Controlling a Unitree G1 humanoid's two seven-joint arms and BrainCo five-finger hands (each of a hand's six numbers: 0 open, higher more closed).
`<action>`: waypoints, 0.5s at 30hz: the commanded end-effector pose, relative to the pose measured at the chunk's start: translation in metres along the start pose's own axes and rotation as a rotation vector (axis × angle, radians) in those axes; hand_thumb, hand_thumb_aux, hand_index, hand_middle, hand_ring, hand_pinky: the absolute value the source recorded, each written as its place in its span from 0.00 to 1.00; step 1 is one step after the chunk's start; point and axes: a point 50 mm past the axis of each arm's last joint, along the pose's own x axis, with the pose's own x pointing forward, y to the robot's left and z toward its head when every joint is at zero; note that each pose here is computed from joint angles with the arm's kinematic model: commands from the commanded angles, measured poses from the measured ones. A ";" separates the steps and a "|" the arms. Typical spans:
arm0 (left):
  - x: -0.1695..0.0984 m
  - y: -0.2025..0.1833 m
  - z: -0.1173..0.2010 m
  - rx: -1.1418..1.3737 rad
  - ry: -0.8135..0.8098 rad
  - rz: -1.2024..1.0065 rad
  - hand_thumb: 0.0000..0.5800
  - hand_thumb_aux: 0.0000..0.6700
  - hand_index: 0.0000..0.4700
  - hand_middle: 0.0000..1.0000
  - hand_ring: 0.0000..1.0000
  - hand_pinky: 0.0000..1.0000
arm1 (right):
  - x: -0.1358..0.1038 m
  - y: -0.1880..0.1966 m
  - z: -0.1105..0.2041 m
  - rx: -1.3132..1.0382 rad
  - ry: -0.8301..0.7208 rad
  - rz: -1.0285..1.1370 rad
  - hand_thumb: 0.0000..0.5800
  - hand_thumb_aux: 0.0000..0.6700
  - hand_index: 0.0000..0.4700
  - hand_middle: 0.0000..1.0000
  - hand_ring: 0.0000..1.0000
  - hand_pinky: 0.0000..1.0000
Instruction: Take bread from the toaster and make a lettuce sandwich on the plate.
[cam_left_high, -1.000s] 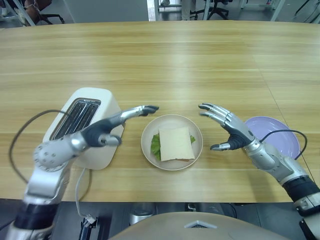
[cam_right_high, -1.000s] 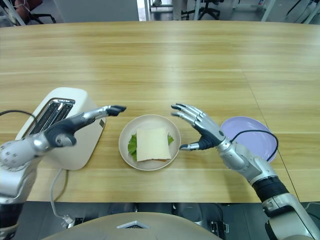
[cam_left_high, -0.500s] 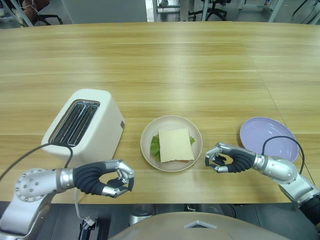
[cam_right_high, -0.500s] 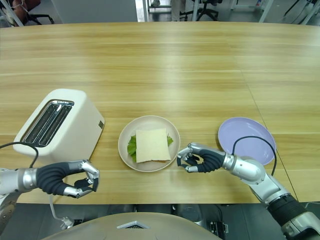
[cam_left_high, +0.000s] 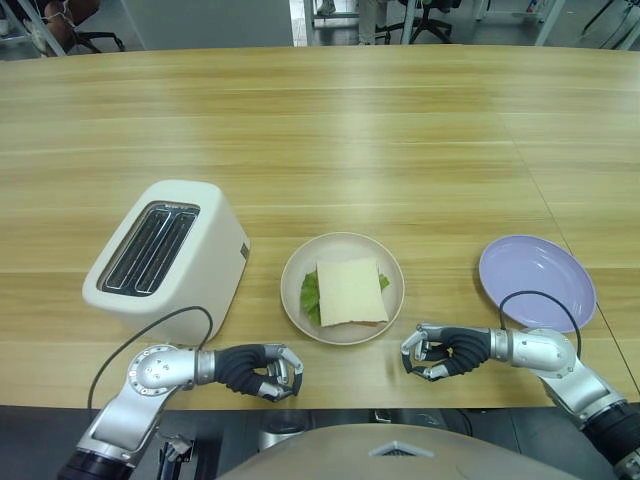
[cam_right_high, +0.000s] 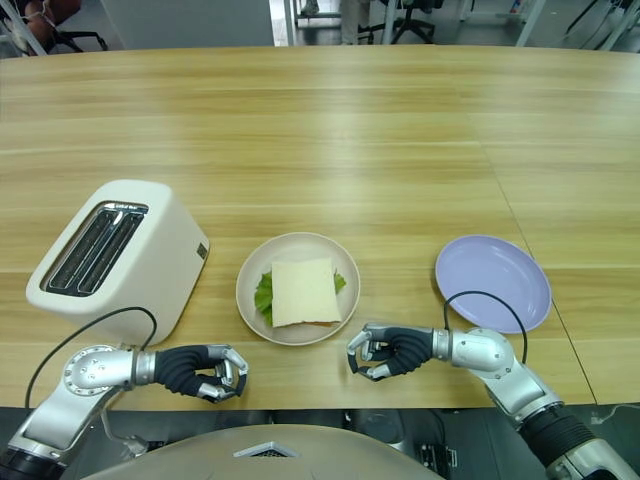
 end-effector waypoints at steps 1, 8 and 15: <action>0.008 -0.001 -0.007 -0.024 0.022 -0.022 1.00 1.00 0.98 1.00 1.00 1.00 | 0.002 0.001 -0.006 0.006 0.037 0.037 1.00 1.00 0.98 1.00 1.00 1.00; 0.022 0.005 -0.024 -0.036 0.083 0.020 1.00 1.00 0.98 1.00 1.00 1.00 | 0.009 0.000 -0.022 -0.046 0.124 0.056 1.00 1.00 0.98 1.00 1.00 1.00; 0.044 0.008 -0.042 0.024 0.196 0.085 1.00 1.00 0.98 1.00 1.00 1.00 | 0.018 -0.002 -0.030 -0.126 0.166 0.056 1.00 1.00 0.98 1.00 1.00 1.00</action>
